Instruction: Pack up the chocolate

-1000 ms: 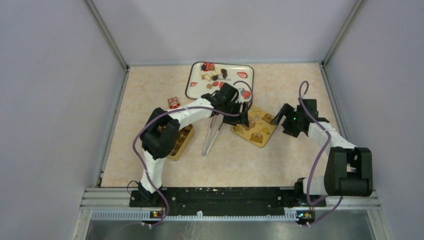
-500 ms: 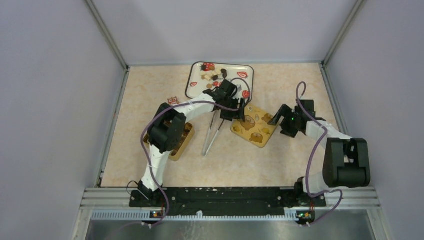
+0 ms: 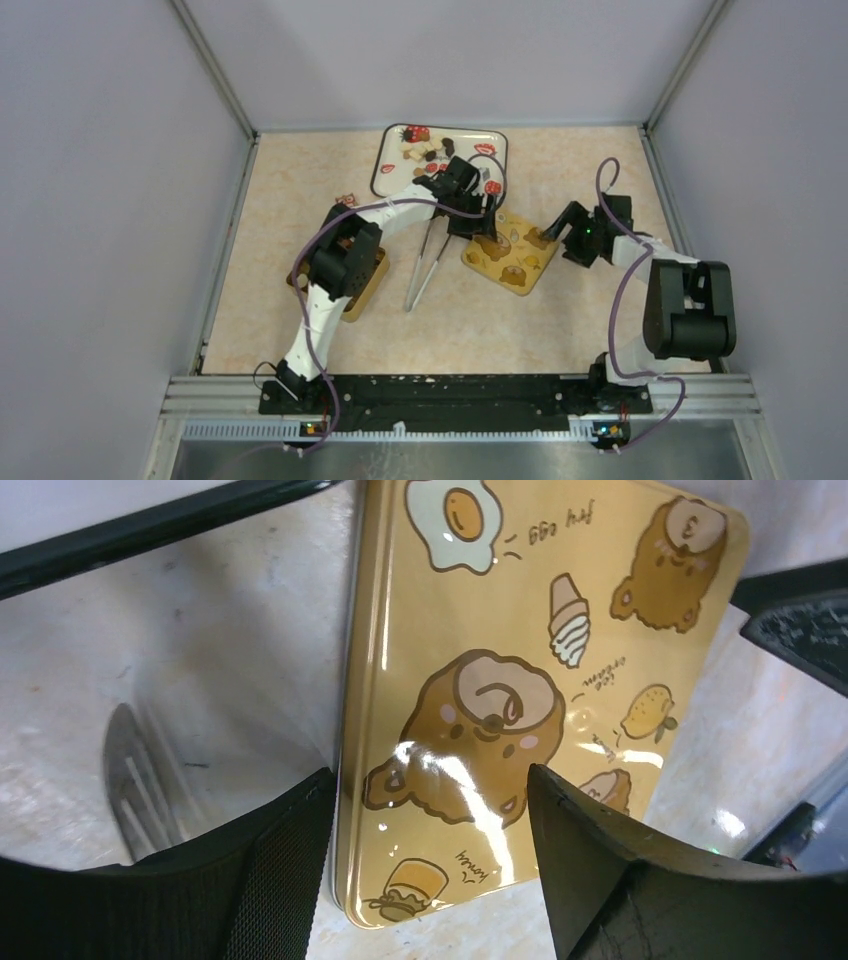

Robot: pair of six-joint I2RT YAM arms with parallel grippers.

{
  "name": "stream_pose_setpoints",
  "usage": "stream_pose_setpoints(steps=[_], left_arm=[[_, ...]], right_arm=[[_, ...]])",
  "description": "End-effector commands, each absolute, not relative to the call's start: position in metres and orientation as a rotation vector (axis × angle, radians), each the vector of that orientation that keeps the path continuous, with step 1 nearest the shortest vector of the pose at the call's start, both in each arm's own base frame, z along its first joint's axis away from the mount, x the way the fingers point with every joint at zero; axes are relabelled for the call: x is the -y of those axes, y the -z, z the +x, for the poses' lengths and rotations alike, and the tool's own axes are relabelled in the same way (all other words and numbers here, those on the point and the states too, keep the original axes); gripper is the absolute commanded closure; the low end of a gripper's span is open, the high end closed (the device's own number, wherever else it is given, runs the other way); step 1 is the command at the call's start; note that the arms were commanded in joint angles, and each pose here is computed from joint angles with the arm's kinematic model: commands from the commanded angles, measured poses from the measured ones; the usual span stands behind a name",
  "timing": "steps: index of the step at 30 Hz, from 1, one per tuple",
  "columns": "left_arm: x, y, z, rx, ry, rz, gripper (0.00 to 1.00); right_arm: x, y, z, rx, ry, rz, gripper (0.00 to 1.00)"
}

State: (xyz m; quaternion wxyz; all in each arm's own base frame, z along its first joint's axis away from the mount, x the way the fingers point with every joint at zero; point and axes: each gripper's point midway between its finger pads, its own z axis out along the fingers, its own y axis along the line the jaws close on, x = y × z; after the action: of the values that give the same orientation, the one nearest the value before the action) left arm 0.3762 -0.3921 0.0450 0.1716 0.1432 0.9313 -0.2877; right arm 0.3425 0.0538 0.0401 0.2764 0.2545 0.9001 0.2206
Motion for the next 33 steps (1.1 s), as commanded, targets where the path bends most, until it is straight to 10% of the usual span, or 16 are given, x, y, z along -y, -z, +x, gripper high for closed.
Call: stream_pose_setpoints(steps=[1,21,33], left_arm=[[0.408,-0.043,0.361,-2.660,1.000,0.475,0.25],[0.444,-0.157,0.314,-2.348,1.752,0.494,0.28],[0.397,-0.126,0.342,-2.566,1.151,0.340,0.25]], right_arm=[[-0.061,-0.033,0.349,-2.405,-0.671,0.711,0.20],[-0.076,0.004,0.315,-2.459,-0.776,0.819,0.22],[-0.033,-0.010,0.301,-2.485,-0.411,0.815,0.21]])
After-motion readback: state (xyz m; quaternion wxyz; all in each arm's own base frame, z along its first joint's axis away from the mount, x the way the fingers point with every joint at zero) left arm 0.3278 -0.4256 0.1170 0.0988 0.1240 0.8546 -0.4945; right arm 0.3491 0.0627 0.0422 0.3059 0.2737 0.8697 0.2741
